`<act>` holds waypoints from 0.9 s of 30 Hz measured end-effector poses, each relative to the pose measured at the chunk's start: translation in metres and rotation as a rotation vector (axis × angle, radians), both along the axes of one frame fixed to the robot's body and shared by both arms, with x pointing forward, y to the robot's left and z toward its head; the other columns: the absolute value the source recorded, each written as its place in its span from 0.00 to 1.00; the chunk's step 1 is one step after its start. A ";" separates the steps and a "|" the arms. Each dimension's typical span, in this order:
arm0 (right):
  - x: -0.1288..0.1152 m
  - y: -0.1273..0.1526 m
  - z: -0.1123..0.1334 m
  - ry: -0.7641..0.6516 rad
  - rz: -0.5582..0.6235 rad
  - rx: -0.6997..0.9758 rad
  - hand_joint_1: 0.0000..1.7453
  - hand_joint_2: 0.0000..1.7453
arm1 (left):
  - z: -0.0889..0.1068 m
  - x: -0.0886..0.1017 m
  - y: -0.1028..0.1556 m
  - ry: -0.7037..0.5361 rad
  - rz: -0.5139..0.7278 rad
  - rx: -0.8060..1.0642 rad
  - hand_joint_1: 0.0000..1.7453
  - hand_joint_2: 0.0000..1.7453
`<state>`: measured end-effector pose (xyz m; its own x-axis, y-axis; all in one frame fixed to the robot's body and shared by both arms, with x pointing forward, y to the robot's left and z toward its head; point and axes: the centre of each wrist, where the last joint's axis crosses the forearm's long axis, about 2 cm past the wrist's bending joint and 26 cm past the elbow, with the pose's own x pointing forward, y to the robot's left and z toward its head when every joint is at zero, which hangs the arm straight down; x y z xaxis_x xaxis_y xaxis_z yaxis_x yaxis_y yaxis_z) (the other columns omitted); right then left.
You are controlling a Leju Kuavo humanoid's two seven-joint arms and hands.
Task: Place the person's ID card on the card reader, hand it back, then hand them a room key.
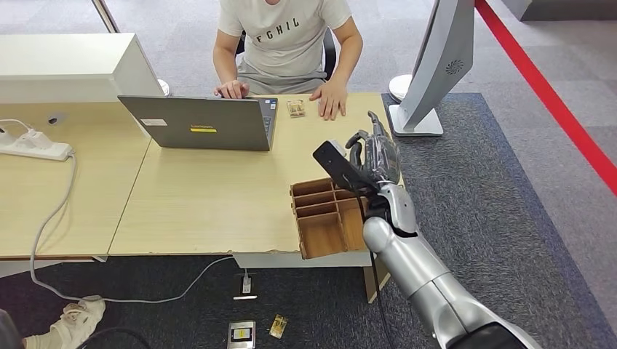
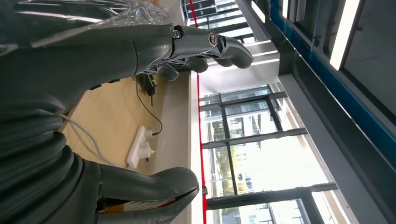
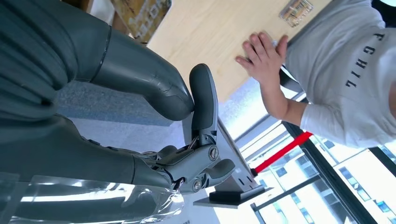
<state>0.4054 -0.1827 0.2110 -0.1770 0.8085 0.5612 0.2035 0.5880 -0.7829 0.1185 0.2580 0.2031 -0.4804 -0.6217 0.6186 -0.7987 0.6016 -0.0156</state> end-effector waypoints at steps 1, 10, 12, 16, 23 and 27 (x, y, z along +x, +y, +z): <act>0.000 0.000 0.004 -0.014 0.002 0.007 1.00 1.00 | 0.000 0.001 0.000 -0.004 0.001 -0.004 0.00 1.00; 0.000 0.013 0.043 -0.123 0.031 0.032 0.41 1.00 | 0.004 0.004 0.004 -0.035 0.008 -0.032 0.00 1.00; 0.000 0.016 0.047 -0.113 0.036 0.032 0.05 1.00 | 0.004 0.004 0.005 -0.041 0.009 -0.041 0.00 1.00; -0.001 0.017 0.047 -0.074 0.042 0.032 0.00 1.00 | 0.004 0.004 0.006 -0.043 0.011 -0.050 0.00 1.00; 0.000 0.012 0.036 0.114 0.064 0.041 0.00 1.00 | 0.003 0.004 0.010 -0.044 0.027 -0.054 0.00 1.00; 0.002 0.004 0.030 0.166 0.048 0.023 0.00 1.00 | 0.003 0.004 0.012 -0.042 0.033 -0.052 0.00 1.00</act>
<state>0.4074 -0.1782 0.2409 -0.1184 0.7879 0.6043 0.0437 0.6122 -0.7895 0.1223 0.2697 0.2057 -0.4865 -0.6049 0.6304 -0.8158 0.5727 -0.0801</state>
